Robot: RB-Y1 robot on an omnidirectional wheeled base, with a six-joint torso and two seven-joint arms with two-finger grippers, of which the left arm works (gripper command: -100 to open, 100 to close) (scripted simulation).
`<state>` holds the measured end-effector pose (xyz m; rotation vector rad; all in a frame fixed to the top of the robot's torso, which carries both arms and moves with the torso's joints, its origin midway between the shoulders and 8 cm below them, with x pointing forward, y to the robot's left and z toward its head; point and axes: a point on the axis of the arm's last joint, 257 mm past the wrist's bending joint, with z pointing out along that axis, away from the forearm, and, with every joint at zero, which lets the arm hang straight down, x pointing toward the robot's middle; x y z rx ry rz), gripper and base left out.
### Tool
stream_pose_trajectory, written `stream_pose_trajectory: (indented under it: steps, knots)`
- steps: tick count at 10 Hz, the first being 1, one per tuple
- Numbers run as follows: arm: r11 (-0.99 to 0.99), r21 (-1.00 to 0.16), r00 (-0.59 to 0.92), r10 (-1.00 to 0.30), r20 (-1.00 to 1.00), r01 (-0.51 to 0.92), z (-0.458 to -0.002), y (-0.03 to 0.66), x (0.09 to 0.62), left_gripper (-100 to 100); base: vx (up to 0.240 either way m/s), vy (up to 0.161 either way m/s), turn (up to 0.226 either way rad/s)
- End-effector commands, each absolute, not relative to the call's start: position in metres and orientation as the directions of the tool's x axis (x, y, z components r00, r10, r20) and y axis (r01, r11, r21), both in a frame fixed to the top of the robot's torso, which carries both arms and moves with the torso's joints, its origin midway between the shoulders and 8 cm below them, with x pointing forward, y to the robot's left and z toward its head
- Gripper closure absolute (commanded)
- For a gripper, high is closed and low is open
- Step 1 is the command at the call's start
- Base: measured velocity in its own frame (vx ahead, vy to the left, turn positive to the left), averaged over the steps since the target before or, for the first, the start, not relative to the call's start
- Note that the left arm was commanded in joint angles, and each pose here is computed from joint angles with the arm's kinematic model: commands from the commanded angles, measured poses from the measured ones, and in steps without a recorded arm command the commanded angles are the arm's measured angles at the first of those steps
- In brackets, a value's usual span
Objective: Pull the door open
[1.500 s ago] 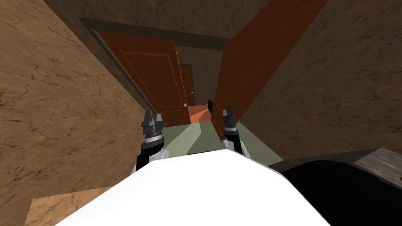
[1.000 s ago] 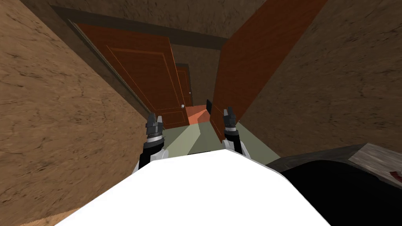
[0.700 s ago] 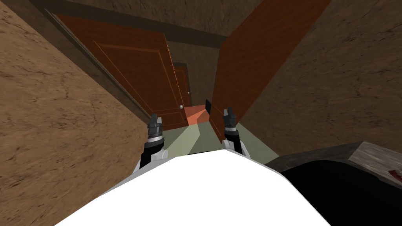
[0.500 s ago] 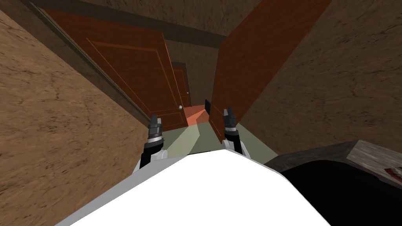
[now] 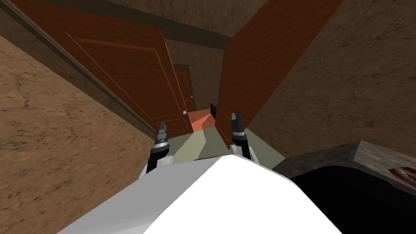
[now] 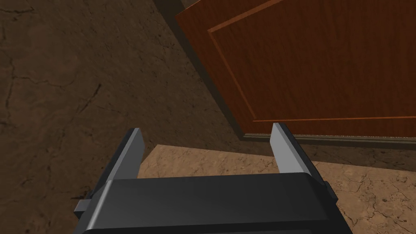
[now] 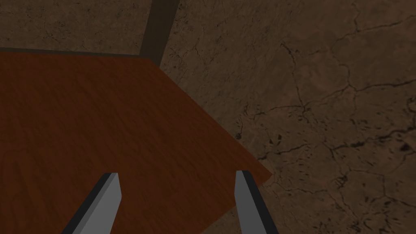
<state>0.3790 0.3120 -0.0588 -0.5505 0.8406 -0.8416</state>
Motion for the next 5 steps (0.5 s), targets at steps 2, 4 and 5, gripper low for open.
stream_pose_trajectory:
  steps: [2,4,5]
  knots:
    - [0.625,-0.693,0.418,-0.772,-0.479,0.359,-0.075,0.327,0.383,-100,0.092,0.019,-0.103]
    - [0.669,-0.676,0.438,-0.731,-0.523,0.308,-0.089,0.338,0.386,-100,0.099,0.039,-0.109]
    - [0.690,-0.667,0.446,-0.709,-0.546,0.282,-0.096,0.344,0.387,-100,0.100,0.035,-0.109]
